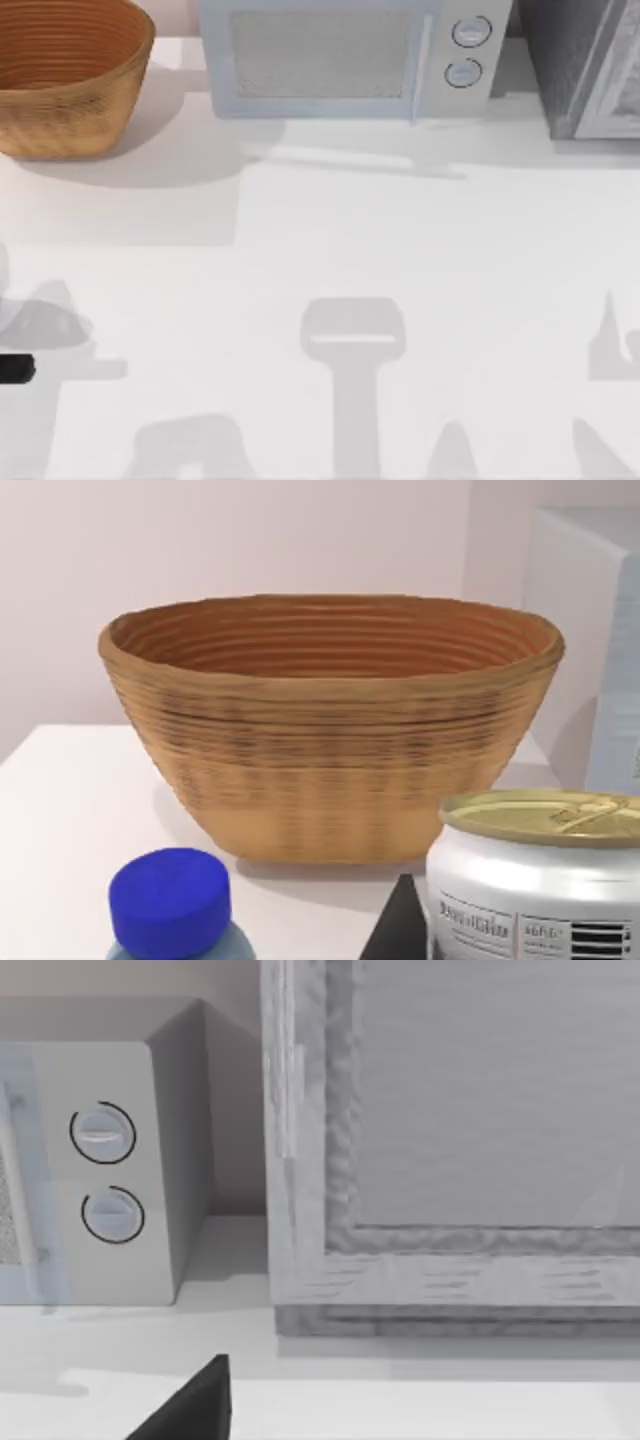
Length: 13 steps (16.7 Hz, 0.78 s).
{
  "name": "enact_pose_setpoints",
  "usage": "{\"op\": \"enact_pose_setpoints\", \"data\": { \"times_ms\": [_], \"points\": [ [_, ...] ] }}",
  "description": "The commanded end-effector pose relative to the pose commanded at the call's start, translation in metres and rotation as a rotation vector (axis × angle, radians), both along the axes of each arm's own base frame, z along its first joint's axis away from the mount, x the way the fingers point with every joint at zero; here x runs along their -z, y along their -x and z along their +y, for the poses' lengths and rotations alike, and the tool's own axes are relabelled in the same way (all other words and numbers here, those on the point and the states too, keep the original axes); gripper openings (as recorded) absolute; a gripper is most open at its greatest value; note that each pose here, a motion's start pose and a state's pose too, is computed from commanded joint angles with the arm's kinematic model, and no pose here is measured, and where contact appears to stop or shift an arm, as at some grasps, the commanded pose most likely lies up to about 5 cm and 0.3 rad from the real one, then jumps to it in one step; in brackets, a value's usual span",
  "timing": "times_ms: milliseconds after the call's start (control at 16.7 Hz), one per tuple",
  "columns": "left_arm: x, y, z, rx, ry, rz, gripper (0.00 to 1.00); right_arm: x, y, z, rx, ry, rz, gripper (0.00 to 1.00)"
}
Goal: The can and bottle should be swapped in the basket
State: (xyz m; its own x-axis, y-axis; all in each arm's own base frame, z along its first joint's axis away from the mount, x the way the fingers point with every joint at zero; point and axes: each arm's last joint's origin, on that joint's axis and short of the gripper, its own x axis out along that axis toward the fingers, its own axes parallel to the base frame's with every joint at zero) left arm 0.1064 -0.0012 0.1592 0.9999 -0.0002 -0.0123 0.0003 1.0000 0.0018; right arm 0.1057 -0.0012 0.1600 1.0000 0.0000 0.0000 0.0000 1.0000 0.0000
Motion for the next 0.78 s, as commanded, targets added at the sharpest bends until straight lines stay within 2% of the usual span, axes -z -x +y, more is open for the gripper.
{"op": "enact_pose_setpoints", "data": {
  "times_ms": [360,540,780],
  "points": [
    [-0.011,-0.012,-0.003,0.075,0.002,0.084,0.00,0.000,0.000,0.000,0.000,0.000,0.000,1.00],
    [-0.029,-0.027,-0.008,0.177,0.004,0.101,0.00,0.000,0.000,0.000,0.000,0.000,0.000,1.00],
    [-0.058,-0.063,-0.021,0.365,0.004,0.089,0.00,0.000,0.000,0.000,0.000,0.000,0.000,1.00]
  ]
}}
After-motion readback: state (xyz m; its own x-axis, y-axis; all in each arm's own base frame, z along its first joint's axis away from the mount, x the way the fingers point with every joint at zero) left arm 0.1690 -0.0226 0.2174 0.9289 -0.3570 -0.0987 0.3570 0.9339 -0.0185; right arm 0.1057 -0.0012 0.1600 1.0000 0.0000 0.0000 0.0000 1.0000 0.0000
